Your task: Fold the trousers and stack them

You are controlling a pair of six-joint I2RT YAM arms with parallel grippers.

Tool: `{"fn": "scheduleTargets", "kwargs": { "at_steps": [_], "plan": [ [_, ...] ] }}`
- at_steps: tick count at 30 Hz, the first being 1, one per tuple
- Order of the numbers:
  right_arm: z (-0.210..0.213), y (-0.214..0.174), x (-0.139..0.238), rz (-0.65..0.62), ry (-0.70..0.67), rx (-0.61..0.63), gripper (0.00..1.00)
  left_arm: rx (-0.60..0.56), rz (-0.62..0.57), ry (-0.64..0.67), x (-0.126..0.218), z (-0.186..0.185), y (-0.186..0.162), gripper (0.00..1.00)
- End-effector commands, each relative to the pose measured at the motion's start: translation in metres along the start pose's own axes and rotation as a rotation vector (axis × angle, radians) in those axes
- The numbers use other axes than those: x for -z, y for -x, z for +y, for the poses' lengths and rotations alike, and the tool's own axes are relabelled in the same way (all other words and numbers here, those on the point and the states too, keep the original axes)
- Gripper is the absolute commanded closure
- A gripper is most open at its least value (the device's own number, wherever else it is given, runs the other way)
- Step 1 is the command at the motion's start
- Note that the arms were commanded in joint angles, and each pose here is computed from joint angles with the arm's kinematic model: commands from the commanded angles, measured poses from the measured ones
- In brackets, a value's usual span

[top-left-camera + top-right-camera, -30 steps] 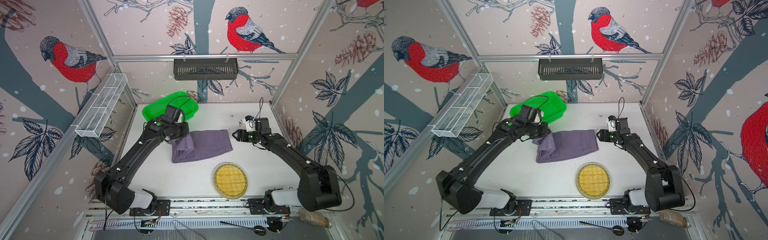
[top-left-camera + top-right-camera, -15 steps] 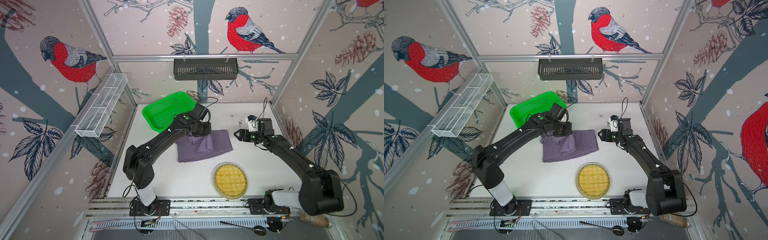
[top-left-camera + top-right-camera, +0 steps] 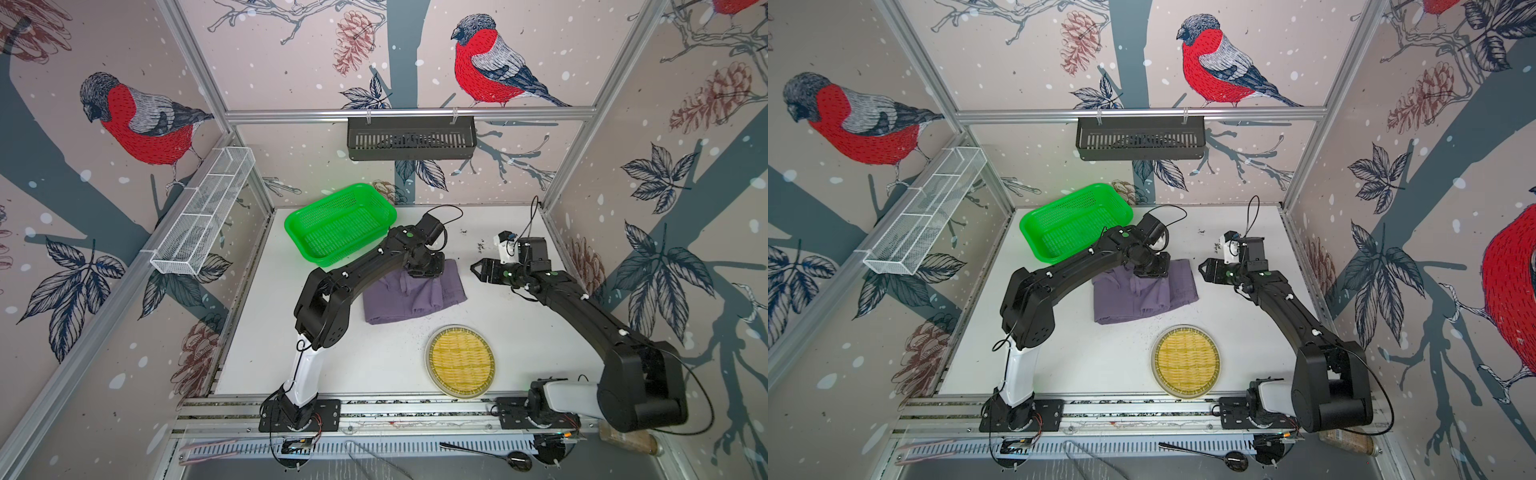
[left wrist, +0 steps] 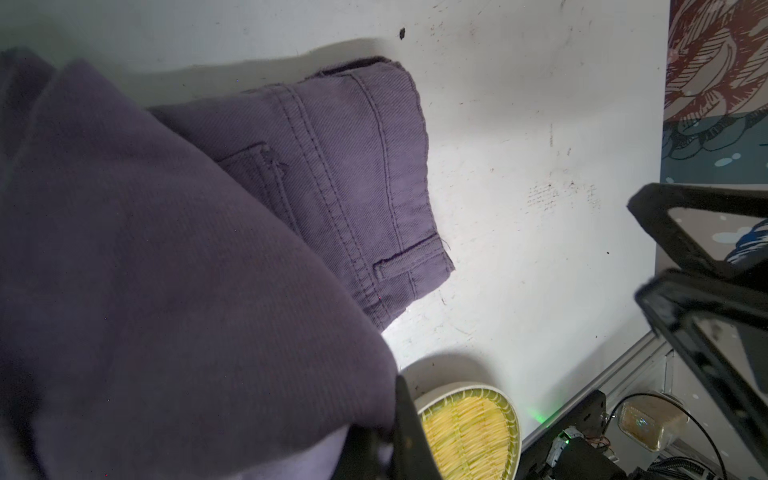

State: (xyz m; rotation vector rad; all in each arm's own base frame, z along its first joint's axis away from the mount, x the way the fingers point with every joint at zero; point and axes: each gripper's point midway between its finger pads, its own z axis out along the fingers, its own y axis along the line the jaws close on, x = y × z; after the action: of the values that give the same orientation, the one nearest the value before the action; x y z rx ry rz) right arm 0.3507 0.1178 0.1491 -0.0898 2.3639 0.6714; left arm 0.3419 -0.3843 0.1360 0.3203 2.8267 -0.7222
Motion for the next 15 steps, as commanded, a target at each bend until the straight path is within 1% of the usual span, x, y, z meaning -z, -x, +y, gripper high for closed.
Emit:
{"fn": "scheduleTargets", "kwargs": {
  "at_steps": [1,7,10,13,15],
  "plan": [
    [0.003,0.005,0.001,-0.022,0.015,0.005,0.25,-0.021,-0.037,-0.077,0.004,-0.025,0.013,1.00],
    [0.000,0.003,-0.001,-0.017,0.012,-0.005,0.25,-0.054,-0.043,-0.088,0.008,-0.045,0.018,1.00],
    [0.000,0.003,-0.003,-0.013,0.015,-0.007,0.25,-0.053,-0.017,-0.039,-0.007,-0.030,0.015,1.00],
    [-0.001,0.003,-0.002,-0.015,0.012,-0.007,0.25,-0.052,0.009,-0.038,-0.026,-0.025,0.014,1.00],
    [-0.001,0.004,-0.001,-0.016,0.010,-0.005,0.25,-0.055,0.006,-0.031,-0.032,-0.025,0.020,0.94]
  ]
}}
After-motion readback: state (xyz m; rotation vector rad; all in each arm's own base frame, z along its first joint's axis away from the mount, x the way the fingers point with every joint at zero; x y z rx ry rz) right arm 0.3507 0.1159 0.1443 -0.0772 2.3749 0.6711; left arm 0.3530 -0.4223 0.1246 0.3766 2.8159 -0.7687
